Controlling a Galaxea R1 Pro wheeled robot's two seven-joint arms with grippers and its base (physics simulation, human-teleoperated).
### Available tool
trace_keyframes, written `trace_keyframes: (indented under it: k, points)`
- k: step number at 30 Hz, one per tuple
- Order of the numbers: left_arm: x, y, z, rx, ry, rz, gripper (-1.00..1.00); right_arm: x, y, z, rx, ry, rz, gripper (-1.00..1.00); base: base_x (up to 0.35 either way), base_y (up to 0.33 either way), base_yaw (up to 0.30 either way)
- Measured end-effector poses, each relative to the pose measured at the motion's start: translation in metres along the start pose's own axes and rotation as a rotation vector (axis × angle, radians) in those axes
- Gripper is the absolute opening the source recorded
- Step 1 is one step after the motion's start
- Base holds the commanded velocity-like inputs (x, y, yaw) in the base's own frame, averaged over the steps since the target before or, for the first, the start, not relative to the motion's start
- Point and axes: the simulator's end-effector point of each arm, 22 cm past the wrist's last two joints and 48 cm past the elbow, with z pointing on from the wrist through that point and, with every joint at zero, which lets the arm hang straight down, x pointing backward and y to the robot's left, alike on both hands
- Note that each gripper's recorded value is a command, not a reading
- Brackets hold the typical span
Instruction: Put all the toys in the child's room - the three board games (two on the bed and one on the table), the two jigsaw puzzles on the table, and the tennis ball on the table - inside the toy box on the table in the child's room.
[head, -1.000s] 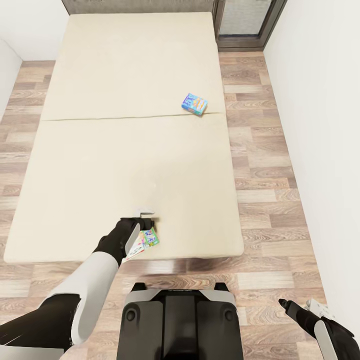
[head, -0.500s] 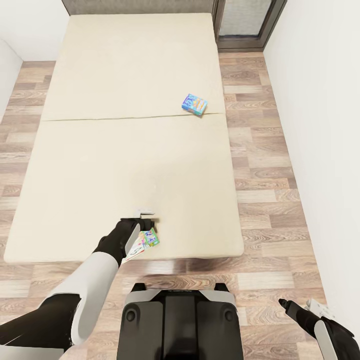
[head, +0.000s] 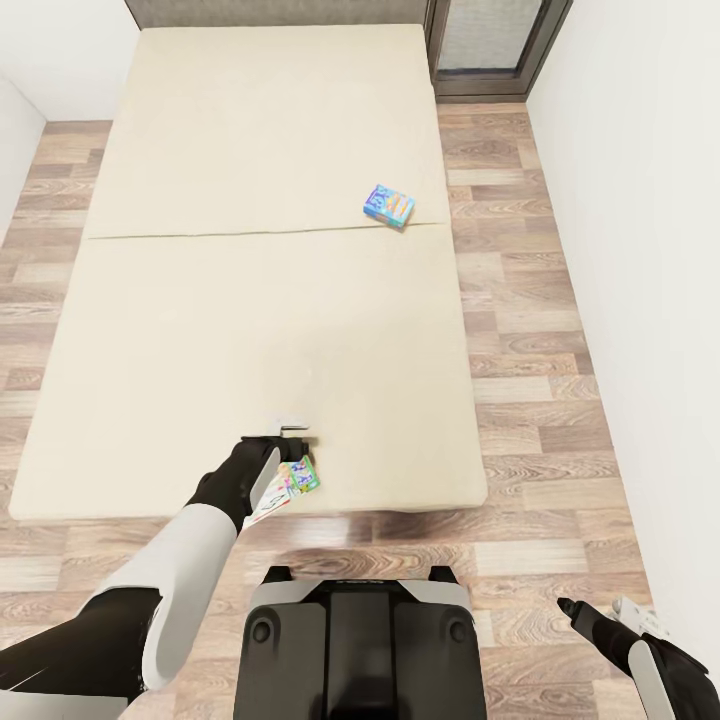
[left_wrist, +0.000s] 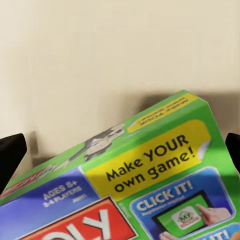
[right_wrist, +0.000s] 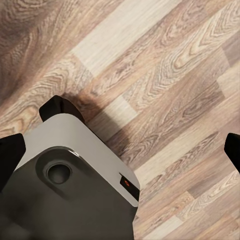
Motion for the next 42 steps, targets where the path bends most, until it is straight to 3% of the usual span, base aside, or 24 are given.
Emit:
trace_keyframes:
  k: [42]
  points:
    - [0.0001, -0.0011, -0.0001, 0.002, 0.0, -0.002, 1.0, 0.0, 0.0, 0.0, 0.0, 0.0, 0.0, 1.0, -0.028, 0.0, 0.0]
